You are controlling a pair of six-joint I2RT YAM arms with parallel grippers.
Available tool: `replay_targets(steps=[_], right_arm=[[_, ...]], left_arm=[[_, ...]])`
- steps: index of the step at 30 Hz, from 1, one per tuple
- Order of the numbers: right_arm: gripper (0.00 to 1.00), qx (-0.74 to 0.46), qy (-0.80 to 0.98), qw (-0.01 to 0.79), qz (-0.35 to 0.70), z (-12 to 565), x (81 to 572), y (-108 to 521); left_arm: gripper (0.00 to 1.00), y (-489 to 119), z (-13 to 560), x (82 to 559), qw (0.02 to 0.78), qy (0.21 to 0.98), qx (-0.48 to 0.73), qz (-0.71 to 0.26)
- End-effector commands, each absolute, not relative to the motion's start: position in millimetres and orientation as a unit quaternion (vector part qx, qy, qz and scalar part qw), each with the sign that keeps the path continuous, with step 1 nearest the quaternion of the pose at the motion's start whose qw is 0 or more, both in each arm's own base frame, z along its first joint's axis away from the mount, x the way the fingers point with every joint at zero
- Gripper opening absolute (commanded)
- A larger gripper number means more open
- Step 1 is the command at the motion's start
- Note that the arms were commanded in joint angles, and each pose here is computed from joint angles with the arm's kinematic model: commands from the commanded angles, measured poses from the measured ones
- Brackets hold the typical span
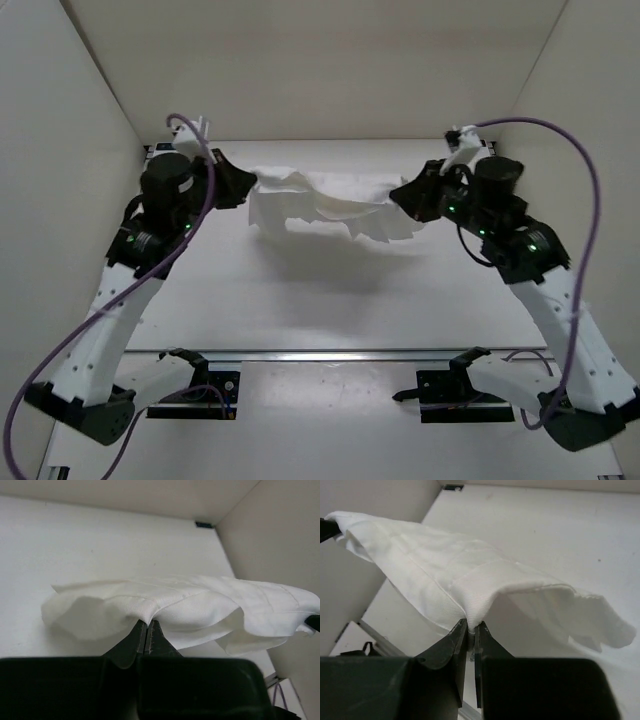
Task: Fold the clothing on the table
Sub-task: Flatten the skirt out
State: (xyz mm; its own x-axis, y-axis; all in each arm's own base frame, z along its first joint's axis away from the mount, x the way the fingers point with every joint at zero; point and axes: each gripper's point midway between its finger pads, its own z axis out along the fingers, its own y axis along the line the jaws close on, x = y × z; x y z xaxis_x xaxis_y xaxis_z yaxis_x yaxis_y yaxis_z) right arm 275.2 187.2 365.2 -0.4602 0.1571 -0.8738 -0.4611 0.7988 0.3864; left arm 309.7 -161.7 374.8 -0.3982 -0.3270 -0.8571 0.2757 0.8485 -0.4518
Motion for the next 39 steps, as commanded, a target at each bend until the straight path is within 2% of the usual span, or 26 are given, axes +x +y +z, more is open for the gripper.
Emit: replay_targets(steps=[1, 6, 8, 11, 15, 17, 19, 21, 24, 31, 35, 39], right_arm=[[0.00, -0.092, 0.826, 0.466, 0.303, 360.2, 251.1, 178.5], [0.00, -0.094, 0.832, 0.455, 0.302, 347.1, 280.0, 177.8], [0.00, -0.102, 0.844, 0.441, 0.288, 330.4, 308.7, 182.2], [0.00, -0.113, 0.843, 0.448, 0.276, 344.1, 350.5, 191.7], [0.00, -0.126, 0.826, 0.478, 0.273, 380.6, 387.7, 207.5], [0.00, -0.130, 0.806, 0.506, 0.277, 420.2, 390.3, 208.9], [0.00, -0.131, 0.805, 0.510, 0.274, 427.0, 393.1, 207.8], [0.00, -0.125, 0.816, 0.497, 0.269, 408.1, 395.8, 202.6], [0.00, -0.115, 0.837, 0.462, 0.270, 360.4, 394.9, 197.8], [0.00, -0.059, 0.893, 0.359, 0.266, 222.8, 373.9, 183.7], [0.01, -0.020, 0.926, 0.280, 0.251, 135.4, 333.1, 174.8], [0.00, -0.001, 0.952, 0.215, 0.217, 80.6, 285.9, 164.4]], left_arm=[[0.00, -146.6, 374.2, 280.4, 0.528, 0.808, -0.011, -0.260], [0.00, -137.7, 349.5, 307.3, 0.509, 0.824, -0.021, -0.248], [0.00, -137.9, 341.4, 325.0, 0.501, 0.832, -0.021, -0.236], [0.00, -136.3, 344.8, 358.6, 0.495, 0.839, -0.024, -0.225], [0.00, -137.5, 391.5, 401.0, 0.521, 0.823, -0.024, -0.224], [0.00, -138.3, 406.0, 408.7, 0.519, 0.826, -0.021, -0.216], [0.00, -143.2, 428.7, 411.1, 0.537, 0.815, -0.012, -0.216], [0.00, -147.1, 431.0, 407.0, 0.548, 0.808, -0.008, -0.218], [0.00, -150.8, 391.6, 391.7, 0.530, 0.817, -0.008, -0.225], [0.00, -136.8, 205.8, 355.0, 0.415, 0.885, -0.056, -0.202], [0.00, -135.6, 104.9, 309.7, 0.328, 0.924, -0.066, -0.184], [0.00, -142.4, 54.7, 262.5, 0.265, 0.947, -0.049, -0.174]])
